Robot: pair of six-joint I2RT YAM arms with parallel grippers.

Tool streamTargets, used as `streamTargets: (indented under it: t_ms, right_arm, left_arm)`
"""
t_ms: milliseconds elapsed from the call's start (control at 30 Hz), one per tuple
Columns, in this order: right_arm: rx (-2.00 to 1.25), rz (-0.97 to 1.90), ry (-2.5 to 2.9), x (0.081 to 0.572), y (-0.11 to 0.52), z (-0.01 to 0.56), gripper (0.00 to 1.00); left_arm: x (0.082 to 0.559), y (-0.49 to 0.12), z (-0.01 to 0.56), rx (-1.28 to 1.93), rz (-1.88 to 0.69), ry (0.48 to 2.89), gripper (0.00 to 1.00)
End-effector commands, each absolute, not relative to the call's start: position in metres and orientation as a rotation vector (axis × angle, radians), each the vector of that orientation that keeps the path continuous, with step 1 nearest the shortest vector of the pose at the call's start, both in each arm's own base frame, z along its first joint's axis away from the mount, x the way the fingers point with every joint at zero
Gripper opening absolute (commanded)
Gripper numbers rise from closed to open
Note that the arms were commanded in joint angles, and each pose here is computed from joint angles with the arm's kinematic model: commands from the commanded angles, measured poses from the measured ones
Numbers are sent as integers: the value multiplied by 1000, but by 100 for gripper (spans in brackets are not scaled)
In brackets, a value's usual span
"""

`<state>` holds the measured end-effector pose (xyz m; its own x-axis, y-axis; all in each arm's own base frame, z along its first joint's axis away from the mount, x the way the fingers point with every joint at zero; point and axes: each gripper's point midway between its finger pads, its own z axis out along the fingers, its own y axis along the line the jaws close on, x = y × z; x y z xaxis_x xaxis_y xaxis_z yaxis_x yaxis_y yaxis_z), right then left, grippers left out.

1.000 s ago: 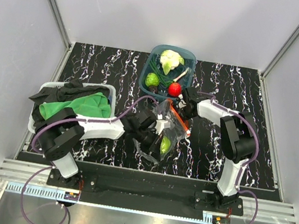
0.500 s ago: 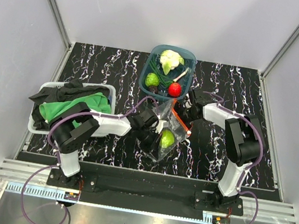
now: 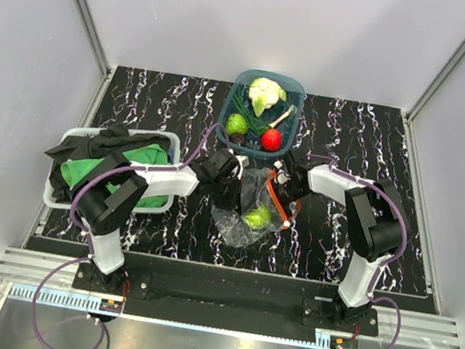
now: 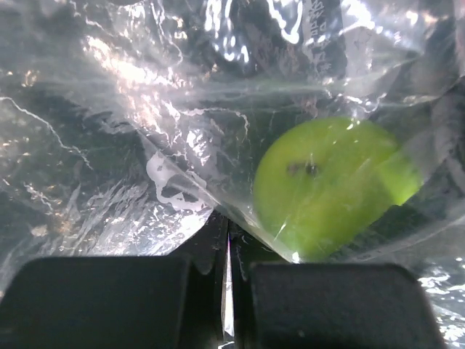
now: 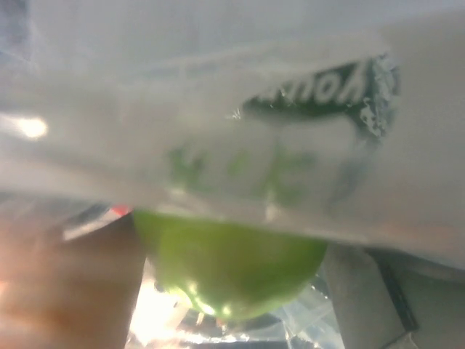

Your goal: Open the zip-top bag and remove the fake food

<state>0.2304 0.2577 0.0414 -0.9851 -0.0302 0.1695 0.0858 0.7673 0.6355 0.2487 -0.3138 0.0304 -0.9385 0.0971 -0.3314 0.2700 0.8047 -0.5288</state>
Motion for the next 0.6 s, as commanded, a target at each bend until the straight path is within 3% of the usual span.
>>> streamTargets:
  t_ms: [0,167,300,367,467,500,567]
  right_arm:
    - [-16,-1036,-2798,230,258,55,99]
    - [-20,-957,-2935,252,251,48,89]
    - [26,-950,-3050,274,250,56,99]
    - [60,-977,-3088,282,252,59,98]
    - [67,-983,-3074,283,254,57,83]
    - [64,-986,-3063,282,254,55,71]
    - [65,-984,-3060,279,254,54,59]
  left_arm:
    - [264,-329,53,296,-869,2594,2]
    - [251,-320,50,317,-851,2616,3]
    - [237,-309,52,317,-854,2624,5]
    - [230,-303,46,317,-842,2651,6]
    - [226,-300,38,316,-832,2676,6]
    - [226,-299,34,314,-826,2687,6]
    - [226,-298,27,312,-808,2705,6]
